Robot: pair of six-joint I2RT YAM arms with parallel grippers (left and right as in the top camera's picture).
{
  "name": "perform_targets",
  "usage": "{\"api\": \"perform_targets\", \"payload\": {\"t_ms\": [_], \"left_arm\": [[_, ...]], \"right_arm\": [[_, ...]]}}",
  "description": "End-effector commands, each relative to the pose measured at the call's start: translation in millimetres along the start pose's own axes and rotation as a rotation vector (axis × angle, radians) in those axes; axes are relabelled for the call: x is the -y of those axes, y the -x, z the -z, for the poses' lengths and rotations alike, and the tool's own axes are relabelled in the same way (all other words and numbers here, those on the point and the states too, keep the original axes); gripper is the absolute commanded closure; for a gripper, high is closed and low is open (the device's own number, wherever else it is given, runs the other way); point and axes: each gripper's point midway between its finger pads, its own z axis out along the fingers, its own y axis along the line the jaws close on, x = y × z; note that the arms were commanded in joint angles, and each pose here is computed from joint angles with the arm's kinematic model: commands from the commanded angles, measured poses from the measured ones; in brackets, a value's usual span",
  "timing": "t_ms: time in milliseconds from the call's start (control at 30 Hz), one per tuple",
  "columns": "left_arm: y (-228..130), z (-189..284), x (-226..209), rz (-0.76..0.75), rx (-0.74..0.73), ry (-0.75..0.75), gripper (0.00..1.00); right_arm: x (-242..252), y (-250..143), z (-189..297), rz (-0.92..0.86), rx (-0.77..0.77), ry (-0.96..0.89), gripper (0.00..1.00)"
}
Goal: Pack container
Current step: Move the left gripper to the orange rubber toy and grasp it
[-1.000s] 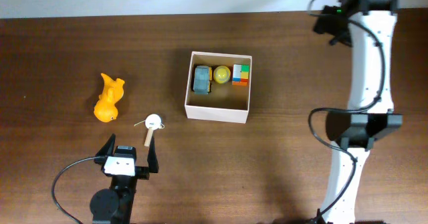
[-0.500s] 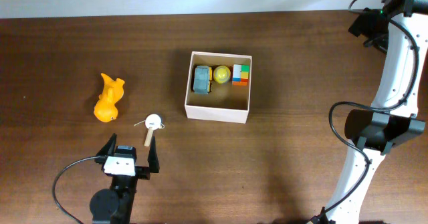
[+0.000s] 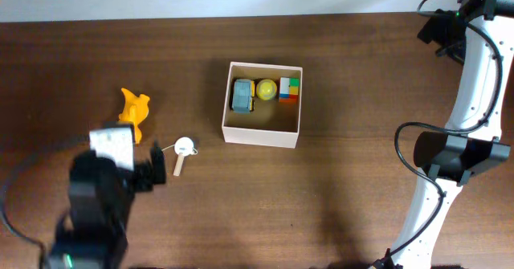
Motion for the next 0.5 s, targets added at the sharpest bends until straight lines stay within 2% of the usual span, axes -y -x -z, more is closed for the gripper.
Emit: {"api": "perform_targets", "payload": {"t_ms": [0,267,467], "left_arm": [[8.8,-17.8,-15.3,-0.107,-0.228,0.091,0.01],[-36.1,-83.5,8.2,-0.161,-0.559,0.005,0.01],[-76.9,-146.2,36.7,-0.152,-0.71,-0.098,0.01]], "right_arm": [[1.7,0.6,6.9,-0.005,0.01,0.004,0.01],[1.7,0.6,6.9,-0.005,0.01,0.004,0.01],[1.7,0.6,6.9,-0.005,0.01,0.004,0.01]]}}
